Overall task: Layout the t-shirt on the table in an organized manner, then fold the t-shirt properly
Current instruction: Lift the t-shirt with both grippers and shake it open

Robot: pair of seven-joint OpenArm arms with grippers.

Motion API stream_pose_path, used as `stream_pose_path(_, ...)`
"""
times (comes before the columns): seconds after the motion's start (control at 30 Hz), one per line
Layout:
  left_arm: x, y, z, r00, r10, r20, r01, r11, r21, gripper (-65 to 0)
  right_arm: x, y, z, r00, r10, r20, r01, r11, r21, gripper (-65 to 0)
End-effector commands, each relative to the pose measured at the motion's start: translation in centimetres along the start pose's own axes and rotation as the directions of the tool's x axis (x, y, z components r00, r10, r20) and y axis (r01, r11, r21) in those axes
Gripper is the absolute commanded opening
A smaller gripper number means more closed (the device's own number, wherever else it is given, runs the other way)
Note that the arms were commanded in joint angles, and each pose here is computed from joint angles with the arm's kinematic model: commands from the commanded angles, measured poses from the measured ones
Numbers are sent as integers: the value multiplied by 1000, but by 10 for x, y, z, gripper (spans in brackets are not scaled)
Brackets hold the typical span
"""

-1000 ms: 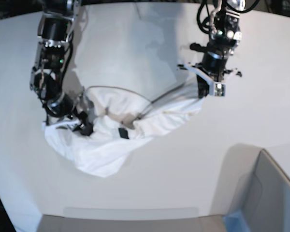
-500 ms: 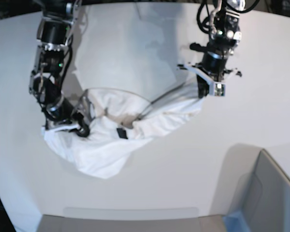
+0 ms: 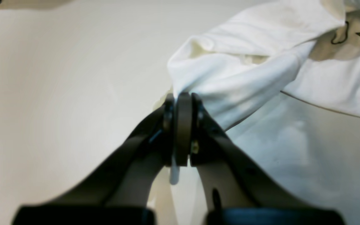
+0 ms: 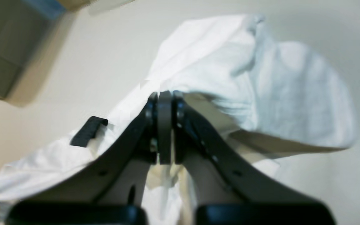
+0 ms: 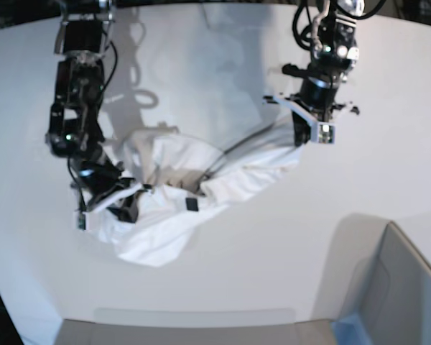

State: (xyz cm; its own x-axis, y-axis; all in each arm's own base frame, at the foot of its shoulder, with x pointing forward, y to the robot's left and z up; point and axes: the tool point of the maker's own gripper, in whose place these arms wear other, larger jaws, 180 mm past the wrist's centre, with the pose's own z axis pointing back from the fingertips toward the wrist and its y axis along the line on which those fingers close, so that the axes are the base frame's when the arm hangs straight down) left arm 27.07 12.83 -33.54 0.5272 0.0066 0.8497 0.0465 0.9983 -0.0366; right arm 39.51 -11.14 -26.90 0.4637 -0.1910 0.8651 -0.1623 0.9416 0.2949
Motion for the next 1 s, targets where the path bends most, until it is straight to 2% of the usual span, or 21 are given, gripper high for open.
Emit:
stream_pose_path(0.0, 14, 8, 2, 999, -1, 47, 0, 1000, 22, -650, 28, 14, 4, 995, 53, 87, -55, 998, 25, -650)
stream_pose_path(0.13, 25, 53, 6, 997, 19, 79, -30, 990, 140, -650, 41, 32, 7, 968, 196, 155, -197, 980, -6, -650)
stream_pose_path(0.27, 46, 104, 13, 989, 32, 143, -69, 961, 267, -650, 41, 49, 1, 926, 339, 164, -339, 940, -32, -650)
stream_pose_path(0.4, 77, 149, 24, 972, 31, 231, -117, 921, 370, -650, 39, 86, -18, 888, 432, 158, -442, 896, 32, -650)
stream_pose_path(0.5, 100, 183, 40, 951, 28, 309, -171, 878, 446, -650, 50, 117, -29, 876, 443, 192, -464, 882, 82, -650)
stream_pose_path(0.63, 128, 231, 76, 904, 19, 427, -272, 797, 539, -650, 94, 153, -28, 861, 394, 323, -447, 888, 108, -650)
stream_pose_path(0.73, 148, 253, 103, 852, 32, 522, -352, 774, 526, -650, 124, 159, -22, 838, 364, 407, -435, 896, 92, -650)
stream_pose_path(0.87, 164, 271, 125, 795, 76, 601, -424, 780, 461, -650, 168, 122, -13, 833, 292, 470, -335, 942, 10, -650)
stream_pose_path(0.9, 167, 271, 125, 787, 91, 610, -429, 792, 435, -650, 176, 110, -10, 833, 279, 478, -311, 950, -13, -650)
stream_pose_path(0.97, 176, 260, 125, 776, 101, 622, -395, 847, 356, -650, 187, 83, -5, 837, 246, 489, -256, 965, -48, -650)
